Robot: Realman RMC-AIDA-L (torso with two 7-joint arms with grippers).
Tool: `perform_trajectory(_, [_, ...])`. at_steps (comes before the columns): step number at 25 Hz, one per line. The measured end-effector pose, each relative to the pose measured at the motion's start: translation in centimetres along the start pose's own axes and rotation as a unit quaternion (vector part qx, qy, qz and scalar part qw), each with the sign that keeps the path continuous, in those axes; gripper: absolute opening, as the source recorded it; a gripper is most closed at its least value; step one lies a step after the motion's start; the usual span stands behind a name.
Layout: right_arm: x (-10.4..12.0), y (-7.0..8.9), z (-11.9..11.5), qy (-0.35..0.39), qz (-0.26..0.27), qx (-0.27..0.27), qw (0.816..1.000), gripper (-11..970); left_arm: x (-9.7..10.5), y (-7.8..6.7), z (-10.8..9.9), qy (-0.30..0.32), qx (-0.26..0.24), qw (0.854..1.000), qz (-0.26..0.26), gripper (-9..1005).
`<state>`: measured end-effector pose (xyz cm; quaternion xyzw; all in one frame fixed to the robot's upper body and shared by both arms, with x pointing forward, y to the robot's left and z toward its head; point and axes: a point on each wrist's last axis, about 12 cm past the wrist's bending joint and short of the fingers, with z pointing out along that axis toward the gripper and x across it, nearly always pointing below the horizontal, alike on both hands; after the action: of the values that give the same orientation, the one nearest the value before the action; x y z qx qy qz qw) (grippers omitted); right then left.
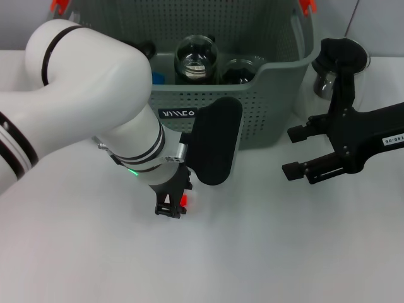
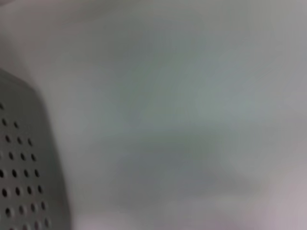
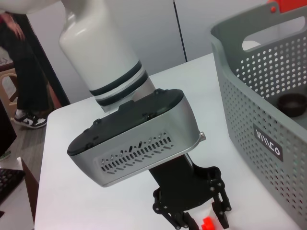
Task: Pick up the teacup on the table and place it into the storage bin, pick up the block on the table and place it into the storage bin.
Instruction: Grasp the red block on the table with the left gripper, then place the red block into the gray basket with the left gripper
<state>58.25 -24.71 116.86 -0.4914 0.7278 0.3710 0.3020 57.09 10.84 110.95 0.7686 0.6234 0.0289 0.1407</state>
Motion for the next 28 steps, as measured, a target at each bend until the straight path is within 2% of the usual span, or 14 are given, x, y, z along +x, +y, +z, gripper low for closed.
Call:
perform_trajectory(7, [0.03,0.01,-0.01,0.000,0.000,0.000,1.000,862,0.17,0.04,0.18,0.003,0.003,1.000,-0.006,362])
perform_trajectory(19, [0.11,0.03,-0.05,0.000,0.001,0.001,1.000,816,0.06,0.06,0.04,0.003,0.007,1.000,-0.009,213])
perform_trajectory(28, [0.17,0.07,-0.21,-0.003,0.000,0.001,1.000,817,-0.19,-0.03,-0.25,0.003,0.017,1.000,-0.007,168])
